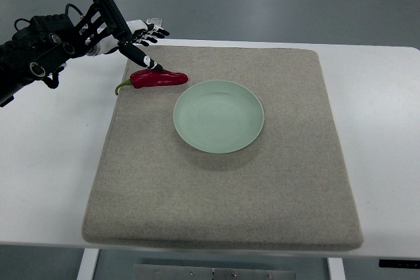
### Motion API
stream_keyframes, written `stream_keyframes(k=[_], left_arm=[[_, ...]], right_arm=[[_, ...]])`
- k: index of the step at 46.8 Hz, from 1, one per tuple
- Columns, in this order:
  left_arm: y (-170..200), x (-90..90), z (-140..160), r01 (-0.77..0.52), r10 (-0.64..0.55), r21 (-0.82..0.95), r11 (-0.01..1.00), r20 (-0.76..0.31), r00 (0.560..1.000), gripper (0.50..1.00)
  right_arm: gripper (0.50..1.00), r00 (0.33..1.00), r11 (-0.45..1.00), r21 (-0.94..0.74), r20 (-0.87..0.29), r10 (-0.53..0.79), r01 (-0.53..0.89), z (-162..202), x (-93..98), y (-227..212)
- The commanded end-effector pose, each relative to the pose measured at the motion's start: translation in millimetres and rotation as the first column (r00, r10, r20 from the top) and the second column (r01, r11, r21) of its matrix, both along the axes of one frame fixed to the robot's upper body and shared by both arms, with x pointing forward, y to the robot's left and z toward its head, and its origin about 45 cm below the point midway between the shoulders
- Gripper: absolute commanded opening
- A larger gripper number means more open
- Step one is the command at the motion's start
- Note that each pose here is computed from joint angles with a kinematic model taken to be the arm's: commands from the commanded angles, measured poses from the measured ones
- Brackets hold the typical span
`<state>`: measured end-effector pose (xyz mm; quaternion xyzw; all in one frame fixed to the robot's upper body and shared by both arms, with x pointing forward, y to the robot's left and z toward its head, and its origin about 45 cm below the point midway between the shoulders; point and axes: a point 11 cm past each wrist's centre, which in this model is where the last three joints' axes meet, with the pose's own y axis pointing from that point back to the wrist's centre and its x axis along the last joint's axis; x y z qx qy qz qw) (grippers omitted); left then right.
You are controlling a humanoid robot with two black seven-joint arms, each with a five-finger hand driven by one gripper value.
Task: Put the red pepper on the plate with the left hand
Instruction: 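Swing the left hand over the red pepper and lower fingers, then close the left hand fingers around the red pepper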
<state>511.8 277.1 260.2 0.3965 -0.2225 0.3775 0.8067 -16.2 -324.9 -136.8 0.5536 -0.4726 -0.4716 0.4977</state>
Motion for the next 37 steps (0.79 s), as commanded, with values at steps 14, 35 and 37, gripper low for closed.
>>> stream_keyframes(k=[14, 35, 37], left_arm=[[-25.2, -9.7, -9.0, 0.163, -0.164, 0.161, 0.973, -0.009, 0.986, 0.932], [-26.2, -11.0, -17.6, 0.181, -0.189, 0.237, 0.954, 0.01, 0.982, 0.926], [-25.1, -10.4, -18.3, 0.178, -0.189, 0.253, 0.951, 0.02, 0.982, 0.924]], right_arm=[[0.932, 1.0, 1.0, 0.0, 0.0, 0.0, 0.0, 0.0, 0.0, 0.0], [0.932, 1.0, 1.0, 0.0, 0.0, 0.0, 0.0, 0.0, 0.0, 0.0], [0.932, 1.0, 1.0, 0.0, 0.0, -0.001, 0.001, 0.0, 0.0, 0.0]])
